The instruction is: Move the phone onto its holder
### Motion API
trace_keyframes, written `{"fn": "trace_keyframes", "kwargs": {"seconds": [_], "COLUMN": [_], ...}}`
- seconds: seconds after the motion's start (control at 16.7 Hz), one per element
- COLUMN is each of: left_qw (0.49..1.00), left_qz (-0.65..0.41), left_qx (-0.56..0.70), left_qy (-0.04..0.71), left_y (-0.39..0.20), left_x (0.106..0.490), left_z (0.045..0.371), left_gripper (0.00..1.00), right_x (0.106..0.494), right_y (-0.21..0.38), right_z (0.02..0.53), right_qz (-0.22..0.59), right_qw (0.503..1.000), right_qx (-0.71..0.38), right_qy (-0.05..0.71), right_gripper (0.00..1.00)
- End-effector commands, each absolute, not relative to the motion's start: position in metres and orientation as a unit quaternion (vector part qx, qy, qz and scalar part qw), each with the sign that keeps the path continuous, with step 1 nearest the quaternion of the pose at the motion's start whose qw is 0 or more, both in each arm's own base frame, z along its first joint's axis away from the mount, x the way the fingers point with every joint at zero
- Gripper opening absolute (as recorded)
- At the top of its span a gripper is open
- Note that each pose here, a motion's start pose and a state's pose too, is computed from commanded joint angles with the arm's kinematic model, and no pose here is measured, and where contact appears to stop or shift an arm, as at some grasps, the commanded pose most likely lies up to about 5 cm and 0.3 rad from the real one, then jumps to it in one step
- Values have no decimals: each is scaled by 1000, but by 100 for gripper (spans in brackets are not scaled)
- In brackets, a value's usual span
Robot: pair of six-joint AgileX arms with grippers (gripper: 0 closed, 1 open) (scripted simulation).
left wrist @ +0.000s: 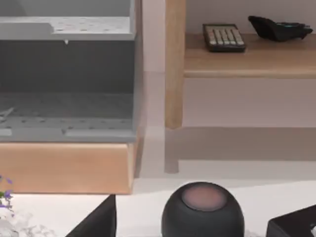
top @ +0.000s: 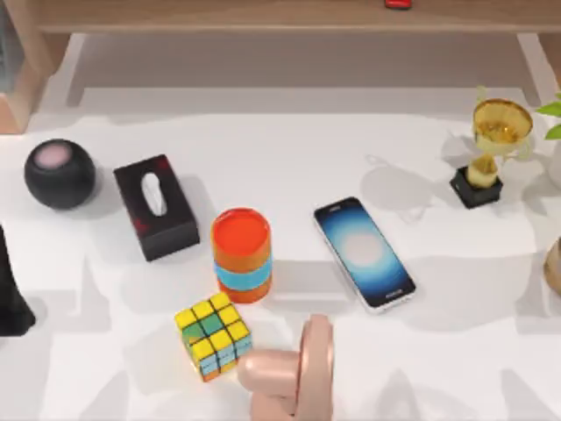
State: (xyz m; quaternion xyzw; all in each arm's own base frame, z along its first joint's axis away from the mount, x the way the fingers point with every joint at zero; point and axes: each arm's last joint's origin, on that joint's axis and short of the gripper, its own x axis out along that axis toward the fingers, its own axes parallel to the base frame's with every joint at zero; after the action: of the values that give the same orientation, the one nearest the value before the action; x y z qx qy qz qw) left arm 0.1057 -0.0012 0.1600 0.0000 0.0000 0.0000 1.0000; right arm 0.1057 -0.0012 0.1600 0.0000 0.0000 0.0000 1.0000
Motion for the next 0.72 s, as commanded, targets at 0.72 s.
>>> {"fn": "trace_keyframes", "kwargs": {"seconds": [0.72], "left_qw": [1000], "left_qz": [0], "left_qx": [0], "left_qy": [0], "left_y": [-1], "left_x": [106], "left_z": [160], "left_gripper": [100], "right_x": [127], "right_y": [15], "right_z": [274], "right_qz": [59], "right_qw": [993], "right_qx": [2], "right_qy": [99], "right_gripper": [100]}}
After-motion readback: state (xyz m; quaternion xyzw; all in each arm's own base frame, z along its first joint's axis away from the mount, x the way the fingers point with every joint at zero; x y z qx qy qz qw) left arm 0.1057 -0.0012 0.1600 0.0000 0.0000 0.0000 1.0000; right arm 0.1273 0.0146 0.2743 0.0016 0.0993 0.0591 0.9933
